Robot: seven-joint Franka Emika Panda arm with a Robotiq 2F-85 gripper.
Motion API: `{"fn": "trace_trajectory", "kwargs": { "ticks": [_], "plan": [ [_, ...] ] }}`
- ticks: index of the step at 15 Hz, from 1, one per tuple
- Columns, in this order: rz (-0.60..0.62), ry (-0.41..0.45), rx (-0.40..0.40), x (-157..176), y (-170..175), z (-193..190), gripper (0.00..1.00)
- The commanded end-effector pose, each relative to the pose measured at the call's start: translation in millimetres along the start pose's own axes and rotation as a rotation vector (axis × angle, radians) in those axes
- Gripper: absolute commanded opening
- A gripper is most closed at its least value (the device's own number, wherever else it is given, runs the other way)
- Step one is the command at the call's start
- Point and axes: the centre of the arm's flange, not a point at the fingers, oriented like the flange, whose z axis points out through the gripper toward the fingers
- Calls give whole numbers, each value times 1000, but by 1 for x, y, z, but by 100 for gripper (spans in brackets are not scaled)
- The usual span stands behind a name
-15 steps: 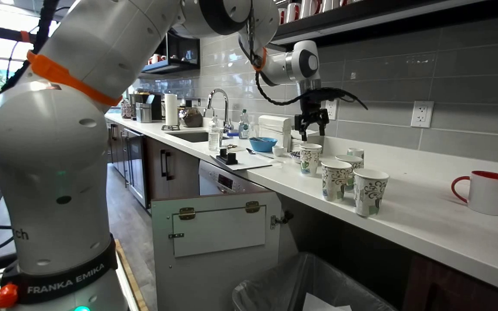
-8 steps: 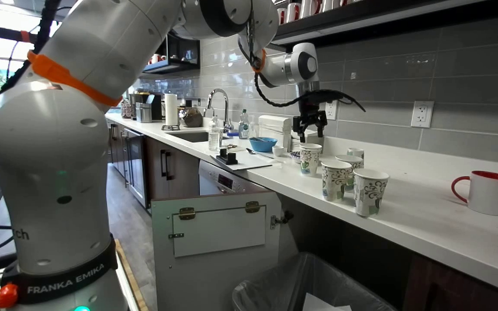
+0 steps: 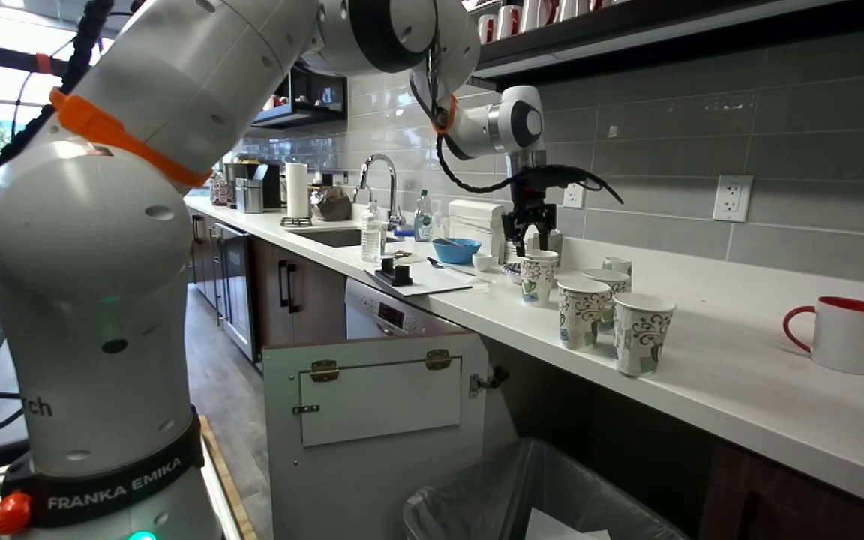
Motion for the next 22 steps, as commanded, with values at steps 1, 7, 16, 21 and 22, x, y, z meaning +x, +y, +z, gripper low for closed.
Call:
{"fn": "trace_trajectory", "kwargs": {
  "ticks": [1,7,16,21,22],
  "plan": [
    [-7,0,23,0,-2,5,42],
    [-1,-8,33,-1,-1,4,1],
    [6,-51,-54,-6,3,-45,1],
    [41,22,-100,-4,9,-94,1],
    [76,-57,-137,-2,11,-97,1]
  ]
}}
